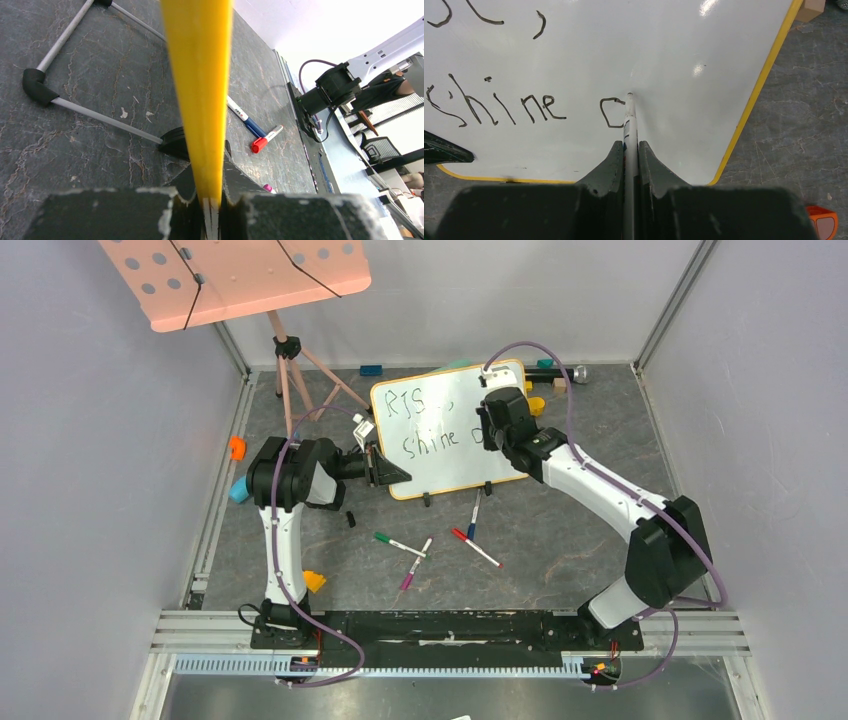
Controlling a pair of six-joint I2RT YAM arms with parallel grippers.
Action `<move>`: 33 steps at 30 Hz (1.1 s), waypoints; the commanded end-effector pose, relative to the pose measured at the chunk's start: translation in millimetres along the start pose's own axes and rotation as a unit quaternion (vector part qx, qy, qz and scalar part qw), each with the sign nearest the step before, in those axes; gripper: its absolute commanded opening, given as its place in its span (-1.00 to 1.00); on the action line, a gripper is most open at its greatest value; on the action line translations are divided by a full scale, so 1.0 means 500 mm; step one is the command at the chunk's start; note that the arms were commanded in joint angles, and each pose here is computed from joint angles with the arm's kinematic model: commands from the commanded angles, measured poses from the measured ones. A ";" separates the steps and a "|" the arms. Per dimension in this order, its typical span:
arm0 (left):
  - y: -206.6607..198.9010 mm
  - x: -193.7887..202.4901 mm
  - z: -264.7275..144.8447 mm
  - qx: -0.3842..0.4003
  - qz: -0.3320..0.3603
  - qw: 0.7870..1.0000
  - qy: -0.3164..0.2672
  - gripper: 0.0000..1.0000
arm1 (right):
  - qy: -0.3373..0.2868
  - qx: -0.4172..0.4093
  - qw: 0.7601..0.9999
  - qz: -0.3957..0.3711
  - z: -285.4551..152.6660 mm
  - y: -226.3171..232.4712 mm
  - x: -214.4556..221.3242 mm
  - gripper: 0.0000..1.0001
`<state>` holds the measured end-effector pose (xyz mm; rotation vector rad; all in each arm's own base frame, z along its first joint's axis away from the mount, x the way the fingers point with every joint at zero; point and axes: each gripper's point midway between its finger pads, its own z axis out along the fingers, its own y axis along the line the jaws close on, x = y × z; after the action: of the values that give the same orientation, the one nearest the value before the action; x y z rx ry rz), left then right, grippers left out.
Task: Write a sentence on the whiteboard
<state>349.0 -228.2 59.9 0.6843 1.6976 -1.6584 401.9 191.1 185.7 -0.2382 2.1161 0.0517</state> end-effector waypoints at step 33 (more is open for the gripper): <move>-0.023 0.056 -0.001 0.043 0.029 0.998 0.041 -0.96 | -0.002 0.009 1.000 0.000 0.026 -0.011 0.003 -1.00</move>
<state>349.3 -228.2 60.0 0.6780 1.7007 -1.6601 393.3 182.0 157.8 -0.2463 2.1718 0.0163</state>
